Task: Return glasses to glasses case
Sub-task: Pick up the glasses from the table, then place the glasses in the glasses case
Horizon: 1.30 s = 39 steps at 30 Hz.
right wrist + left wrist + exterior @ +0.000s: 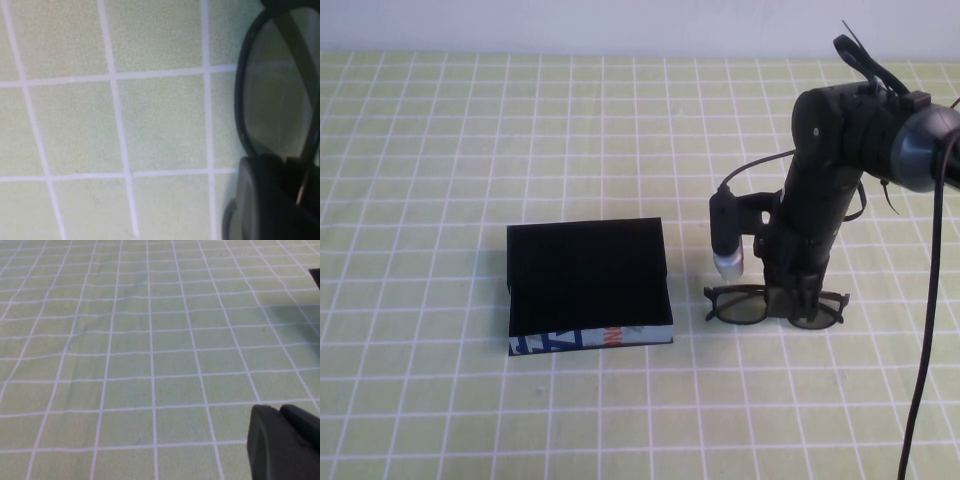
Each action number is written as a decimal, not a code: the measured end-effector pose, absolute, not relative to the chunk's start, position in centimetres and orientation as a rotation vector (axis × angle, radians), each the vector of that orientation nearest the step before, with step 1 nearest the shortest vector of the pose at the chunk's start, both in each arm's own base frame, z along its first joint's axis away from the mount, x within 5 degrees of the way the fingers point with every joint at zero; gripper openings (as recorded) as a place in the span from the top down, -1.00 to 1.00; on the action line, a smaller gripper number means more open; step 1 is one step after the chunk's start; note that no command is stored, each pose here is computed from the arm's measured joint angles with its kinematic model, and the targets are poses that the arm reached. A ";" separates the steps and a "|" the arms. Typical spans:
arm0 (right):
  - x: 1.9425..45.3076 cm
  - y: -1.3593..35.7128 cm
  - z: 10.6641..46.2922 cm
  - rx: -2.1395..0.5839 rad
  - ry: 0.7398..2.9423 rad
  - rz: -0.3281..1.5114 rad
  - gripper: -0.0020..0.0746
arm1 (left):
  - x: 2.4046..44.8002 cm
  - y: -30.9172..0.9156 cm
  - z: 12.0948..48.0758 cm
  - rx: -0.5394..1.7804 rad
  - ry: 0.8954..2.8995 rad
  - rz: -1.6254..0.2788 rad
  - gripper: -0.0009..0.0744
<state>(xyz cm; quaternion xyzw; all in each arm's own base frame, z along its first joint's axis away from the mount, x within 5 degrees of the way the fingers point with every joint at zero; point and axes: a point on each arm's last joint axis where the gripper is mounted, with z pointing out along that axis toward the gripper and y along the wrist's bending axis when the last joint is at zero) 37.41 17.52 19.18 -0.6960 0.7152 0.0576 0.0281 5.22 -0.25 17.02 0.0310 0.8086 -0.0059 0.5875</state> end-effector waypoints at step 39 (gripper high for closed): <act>31.1 35.9 24.3 -2.260 1.768 0.017 0.80 | 5.2 -0.3 17.0 0.072 1.884 -0.014 0.98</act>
